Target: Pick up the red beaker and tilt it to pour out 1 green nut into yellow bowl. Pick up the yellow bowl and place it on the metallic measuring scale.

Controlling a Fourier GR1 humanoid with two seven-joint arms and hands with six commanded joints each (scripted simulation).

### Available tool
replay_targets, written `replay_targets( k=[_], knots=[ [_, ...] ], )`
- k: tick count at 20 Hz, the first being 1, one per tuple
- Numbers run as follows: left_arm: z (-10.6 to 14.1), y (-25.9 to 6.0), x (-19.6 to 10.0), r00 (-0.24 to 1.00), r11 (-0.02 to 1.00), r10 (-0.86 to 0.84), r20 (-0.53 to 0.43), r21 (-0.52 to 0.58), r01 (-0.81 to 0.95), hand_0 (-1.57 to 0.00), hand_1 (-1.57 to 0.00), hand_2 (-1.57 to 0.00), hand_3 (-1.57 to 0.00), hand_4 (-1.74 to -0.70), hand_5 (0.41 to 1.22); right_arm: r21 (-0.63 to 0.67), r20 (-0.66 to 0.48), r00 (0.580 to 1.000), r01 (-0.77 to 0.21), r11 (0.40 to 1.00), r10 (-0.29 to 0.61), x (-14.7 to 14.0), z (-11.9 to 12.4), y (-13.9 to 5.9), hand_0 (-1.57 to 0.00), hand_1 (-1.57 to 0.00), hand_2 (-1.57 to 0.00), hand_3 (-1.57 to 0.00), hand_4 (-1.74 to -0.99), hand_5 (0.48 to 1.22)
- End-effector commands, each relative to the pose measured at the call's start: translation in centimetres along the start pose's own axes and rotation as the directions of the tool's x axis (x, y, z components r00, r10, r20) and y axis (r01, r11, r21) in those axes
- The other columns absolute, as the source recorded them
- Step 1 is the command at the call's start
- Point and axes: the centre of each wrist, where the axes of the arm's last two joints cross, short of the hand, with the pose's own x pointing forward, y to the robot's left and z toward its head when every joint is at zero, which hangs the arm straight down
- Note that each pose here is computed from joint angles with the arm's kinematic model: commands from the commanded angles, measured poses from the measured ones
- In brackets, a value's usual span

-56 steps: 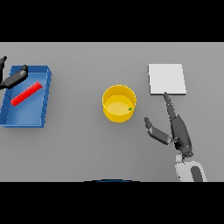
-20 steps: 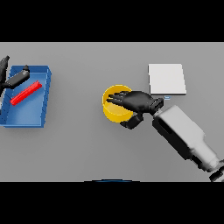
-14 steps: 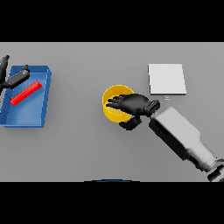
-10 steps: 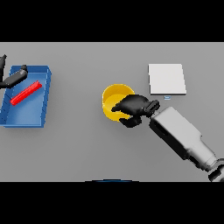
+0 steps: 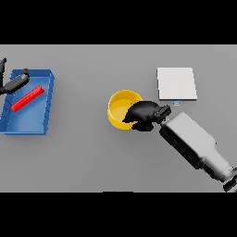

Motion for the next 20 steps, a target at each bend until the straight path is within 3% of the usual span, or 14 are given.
replay_targets(
  k=[1, 5, 8, 12, 18, 20],
  knots=[
    [0.0, 0.0, 0.1, 1.000, 1.000, 0.000, 0.001, -0.004, 0.000, 0.00, 0.00, 0.00, 0.00, -0.81, 0.724, -0.005, -0.005, 1.000, 0.004, 1.000, -0.004, 0.0, -0.1, -0.2, -1.48, -1.47, -1.42, -1.18, -1.711, 1.199],
    [0.3, 0.1, 0.6, 1.000, 1.000, -0.005, 0.007, 0.005, 0.005, 0.00, 0.00, 0.00, 0.00, -0.80, 0.724, -0.033, 0.003, 1.000, 0.000, 0.999, 0.000, -0.4, 1.7, -1.8, -1.53, -1.53, -1.49, -1.19, -1.729, 1.212],
    [0.4, 0.1, 0.2, 1.000, 1.000, -0.018, 0.010, 0.004, 0.018, 0.00, 0.00, 0.00, 0.00, -0.80, 0.721, -0.052, -0.005, 1.000, -0.014, 0.999, 0.014, 0.1, 3.1, -3.5, -1.55, -1.55, -1.51, -1.38, -1.731, 1.216],
    [0.1, 0.0, 0.4, 1.000, 1.000, -0.006, 0.000, -0.002, 0.006, 0.00, 0.00, 0.00, 0.00, -0.80, 0.722, -0.094, -0.067, 0.997, -0.053, 0.994, 0.047, 0.2, 5.7, -6.0, -1.56, -1.56, -1.54, -1.31, -1.724, 1.219],
    [0.2, 0.5, 0.5, 1.000, 1.000, -0.014, 0.015, 0.007, 0.014, 0.00, 0.00, 0.00, 0.00, -0.80, 0.723, -0.134, -0.097, 0.994, -0.056, 0.989, 0.043, -0.4, 7.9, -6.5, -1.57, -1.57, -1.56, -1.24, -1.719, 1.220],
    [0.4, 0.7, 0.4, 1.000, 1.000, -0.004, 0.019, 0.010, 0.004, 0.00, 0.00, 0.00, 0.00, -0.81, 0.735, -0.153, -0.129, 0.990, -0.084, 0.985, 0.064, -1.2, 8.9, -7.4, -1.57, -1.57, -1.57, -1.32, -1.720, 1.220]
  ],
)
